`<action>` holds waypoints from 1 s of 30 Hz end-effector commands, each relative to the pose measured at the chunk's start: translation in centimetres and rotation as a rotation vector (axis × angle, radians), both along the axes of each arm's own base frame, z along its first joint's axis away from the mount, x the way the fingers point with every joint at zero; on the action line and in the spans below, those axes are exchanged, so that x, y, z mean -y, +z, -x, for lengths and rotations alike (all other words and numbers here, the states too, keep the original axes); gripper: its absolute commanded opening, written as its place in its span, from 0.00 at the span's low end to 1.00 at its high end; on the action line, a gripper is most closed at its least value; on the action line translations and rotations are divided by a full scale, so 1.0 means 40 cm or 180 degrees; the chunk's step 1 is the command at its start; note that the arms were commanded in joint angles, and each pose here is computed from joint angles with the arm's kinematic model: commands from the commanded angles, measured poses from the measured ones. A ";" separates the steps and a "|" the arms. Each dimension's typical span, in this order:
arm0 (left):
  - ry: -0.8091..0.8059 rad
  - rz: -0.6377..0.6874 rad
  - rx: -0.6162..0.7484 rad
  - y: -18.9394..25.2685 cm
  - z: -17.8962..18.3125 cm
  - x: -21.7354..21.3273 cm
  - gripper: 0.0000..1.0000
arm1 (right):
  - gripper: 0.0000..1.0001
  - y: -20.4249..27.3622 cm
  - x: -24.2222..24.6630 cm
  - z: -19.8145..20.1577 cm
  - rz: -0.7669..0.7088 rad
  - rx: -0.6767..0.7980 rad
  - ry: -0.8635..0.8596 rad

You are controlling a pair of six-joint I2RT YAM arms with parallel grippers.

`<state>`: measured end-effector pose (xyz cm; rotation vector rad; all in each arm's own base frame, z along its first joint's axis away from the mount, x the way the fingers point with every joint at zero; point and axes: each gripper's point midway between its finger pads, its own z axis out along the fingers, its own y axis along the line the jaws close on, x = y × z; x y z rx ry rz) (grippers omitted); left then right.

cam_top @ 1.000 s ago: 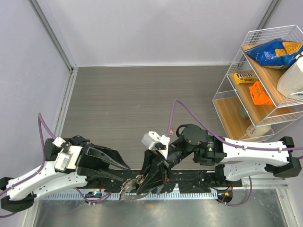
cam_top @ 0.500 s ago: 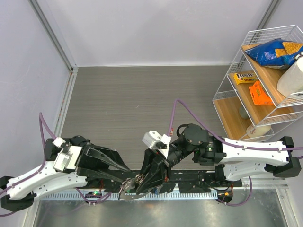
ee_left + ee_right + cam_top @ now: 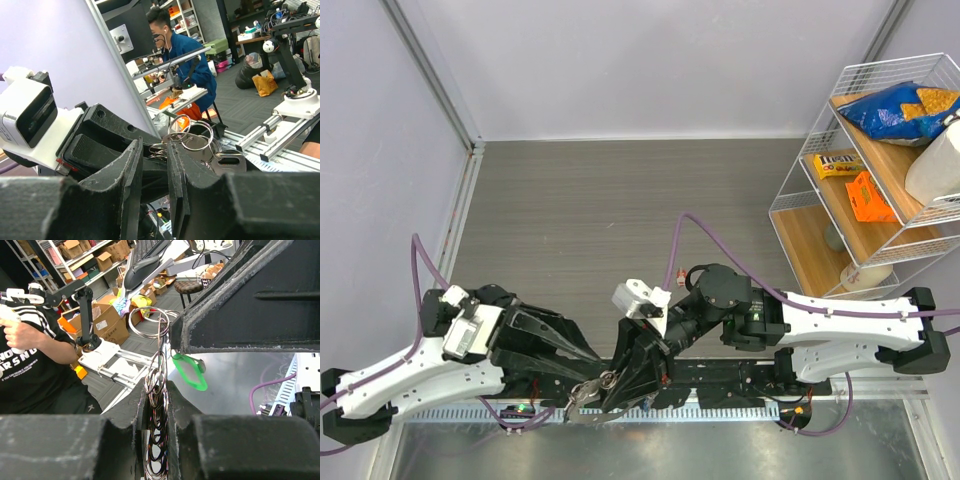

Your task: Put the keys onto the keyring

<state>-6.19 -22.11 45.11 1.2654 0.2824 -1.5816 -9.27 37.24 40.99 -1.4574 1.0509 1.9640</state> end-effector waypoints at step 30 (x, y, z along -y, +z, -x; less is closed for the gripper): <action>0.0518 0.0002 -0.0149 0.086 -0.028 -0.047 0.49 | 0.06 0.022 0.022 -0.059 -0.0138 0.0165 -0.0535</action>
